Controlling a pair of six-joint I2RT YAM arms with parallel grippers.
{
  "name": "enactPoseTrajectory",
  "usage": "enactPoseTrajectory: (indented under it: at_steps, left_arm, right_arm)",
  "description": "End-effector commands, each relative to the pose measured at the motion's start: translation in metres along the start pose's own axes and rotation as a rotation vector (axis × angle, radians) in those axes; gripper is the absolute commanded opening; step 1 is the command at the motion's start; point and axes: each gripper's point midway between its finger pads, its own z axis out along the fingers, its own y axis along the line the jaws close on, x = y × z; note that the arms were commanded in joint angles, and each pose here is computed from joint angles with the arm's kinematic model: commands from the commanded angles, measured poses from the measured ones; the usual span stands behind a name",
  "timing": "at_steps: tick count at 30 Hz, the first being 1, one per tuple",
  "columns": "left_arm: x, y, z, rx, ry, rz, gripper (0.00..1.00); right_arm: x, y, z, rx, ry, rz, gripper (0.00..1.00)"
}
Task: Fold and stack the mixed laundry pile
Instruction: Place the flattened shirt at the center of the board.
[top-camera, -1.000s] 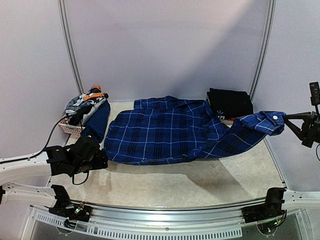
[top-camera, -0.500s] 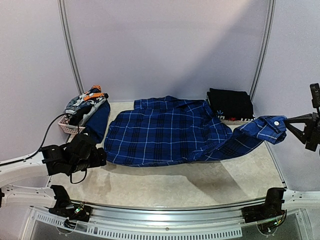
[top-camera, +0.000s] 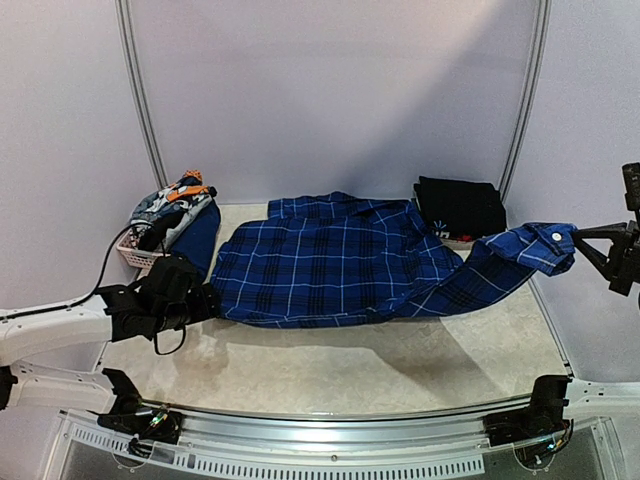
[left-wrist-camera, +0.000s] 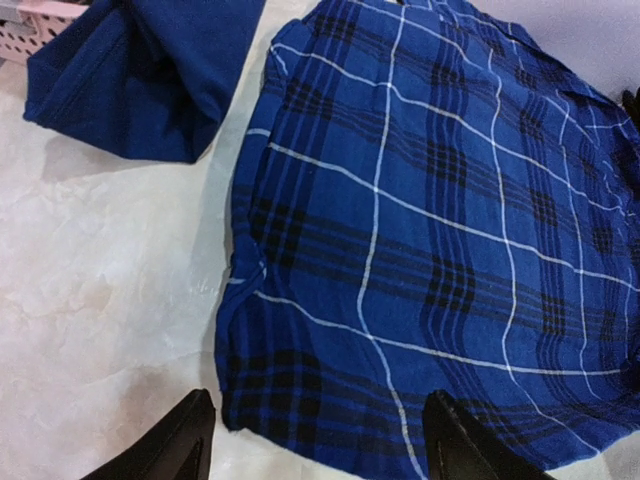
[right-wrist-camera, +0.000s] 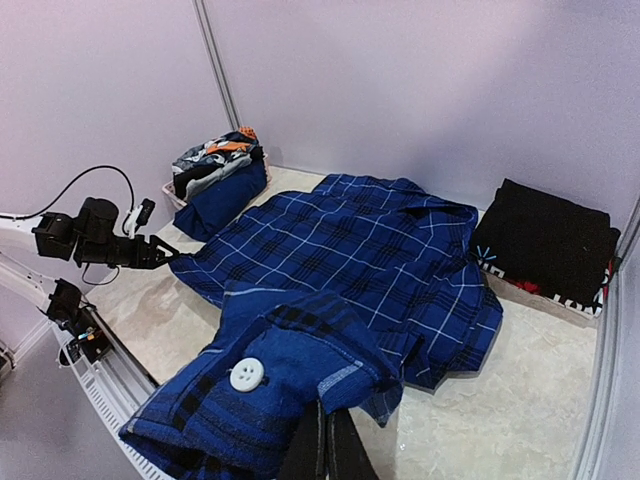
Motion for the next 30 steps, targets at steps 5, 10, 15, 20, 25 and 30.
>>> enactPoseTrajectory:
  at_steps: [5,10,15,20,25,30]
  left_arm:
    - [-0.002,-0.004,0.027,0.017,-0.031,-0.055,0.67]
    - [0.002,0.005,0.031,-0.006,-0.048,-0.091,0.52]
    - [0.001,0.01,0.028,-0.003,-0.07,-0.108,0.19]
    - [0.003,0.002,0.026,0.02,-0.036,-0.076,0.0]
    - [0.011,-0.012,0.012,0.08,0.058,-0.033,0.0]
    - [0.017,-0.022,-0.015,0.122,0.126,0.012,0.0]
  right_arm:
    - [-0.012,-0.027,-0.054,0.003,-0.161,0.072,0.0]
    - [-0.012,-0.029,-0.055,0.013,-0.165,0.07,0.0]
    - [-0.012,-0.029,-0.053,0.019,-0.159,0.067,0.0]
    - [-0.016,-0.025,-0.051,0.011,-0.157,0.062,0.0]
    - [-0.028,-0.015,-0.037,0.019,-0.123,0.035,0.0]
    - [-0.038,-0.011,-0.008,0.1,-0.064,-0.005,0.0]
